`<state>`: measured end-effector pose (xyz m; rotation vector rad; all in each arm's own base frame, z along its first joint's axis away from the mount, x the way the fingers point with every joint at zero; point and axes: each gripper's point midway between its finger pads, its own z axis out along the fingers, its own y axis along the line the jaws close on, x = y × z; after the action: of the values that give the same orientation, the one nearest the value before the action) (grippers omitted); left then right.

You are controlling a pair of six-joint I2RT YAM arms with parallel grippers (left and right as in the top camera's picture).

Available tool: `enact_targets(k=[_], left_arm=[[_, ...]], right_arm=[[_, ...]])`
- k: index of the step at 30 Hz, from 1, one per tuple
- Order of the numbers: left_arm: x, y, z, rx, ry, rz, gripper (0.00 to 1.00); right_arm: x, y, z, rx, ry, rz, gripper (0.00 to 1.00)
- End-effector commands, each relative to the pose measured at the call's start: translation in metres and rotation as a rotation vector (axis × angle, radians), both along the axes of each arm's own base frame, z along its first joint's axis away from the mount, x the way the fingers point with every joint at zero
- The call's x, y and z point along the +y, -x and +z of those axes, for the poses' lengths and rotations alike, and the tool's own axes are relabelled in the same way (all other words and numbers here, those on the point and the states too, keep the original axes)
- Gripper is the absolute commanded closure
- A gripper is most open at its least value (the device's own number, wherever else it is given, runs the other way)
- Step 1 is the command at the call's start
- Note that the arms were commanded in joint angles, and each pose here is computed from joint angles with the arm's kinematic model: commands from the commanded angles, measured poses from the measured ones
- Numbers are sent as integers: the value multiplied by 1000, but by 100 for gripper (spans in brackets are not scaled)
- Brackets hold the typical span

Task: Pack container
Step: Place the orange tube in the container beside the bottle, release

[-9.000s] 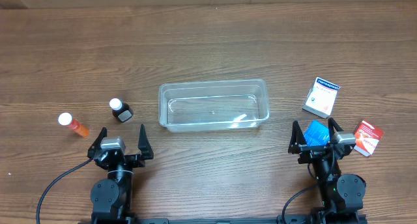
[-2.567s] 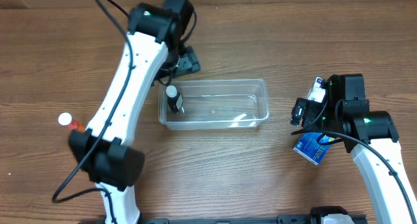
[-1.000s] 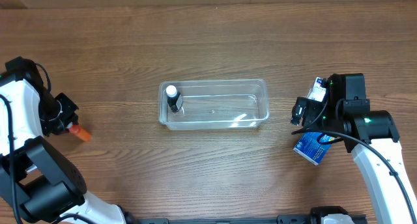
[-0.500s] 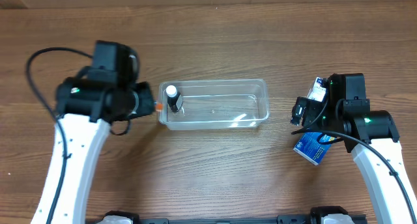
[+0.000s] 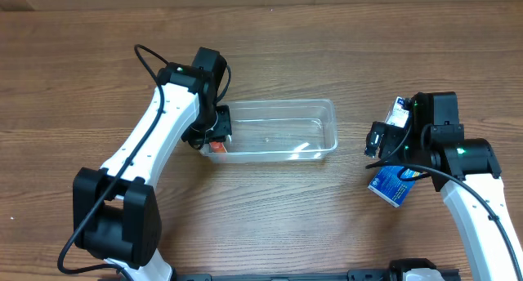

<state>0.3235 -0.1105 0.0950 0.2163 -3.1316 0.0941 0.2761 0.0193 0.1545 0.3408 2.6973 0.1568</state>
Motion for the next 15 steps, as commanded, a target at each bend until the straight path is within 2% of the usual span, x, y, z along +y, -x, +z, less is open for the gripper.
enact_targets(k=[1,4,10,15], left_arm=[[1,-4,-2,-1,-12,12,78],[1,-3,-2,2,-12,9,47],[-1,-8,14,-17,-6,9,44],[-6,-26,65,-99,18,-5,43]], right_arm=[[0,-5,9,-30,-5,-6,0],[0,-5,9,-30,-5,-6,0],[0,-5,9,-30,-5,-6,0],[0,-5,9,-30,-5,-6,0]])
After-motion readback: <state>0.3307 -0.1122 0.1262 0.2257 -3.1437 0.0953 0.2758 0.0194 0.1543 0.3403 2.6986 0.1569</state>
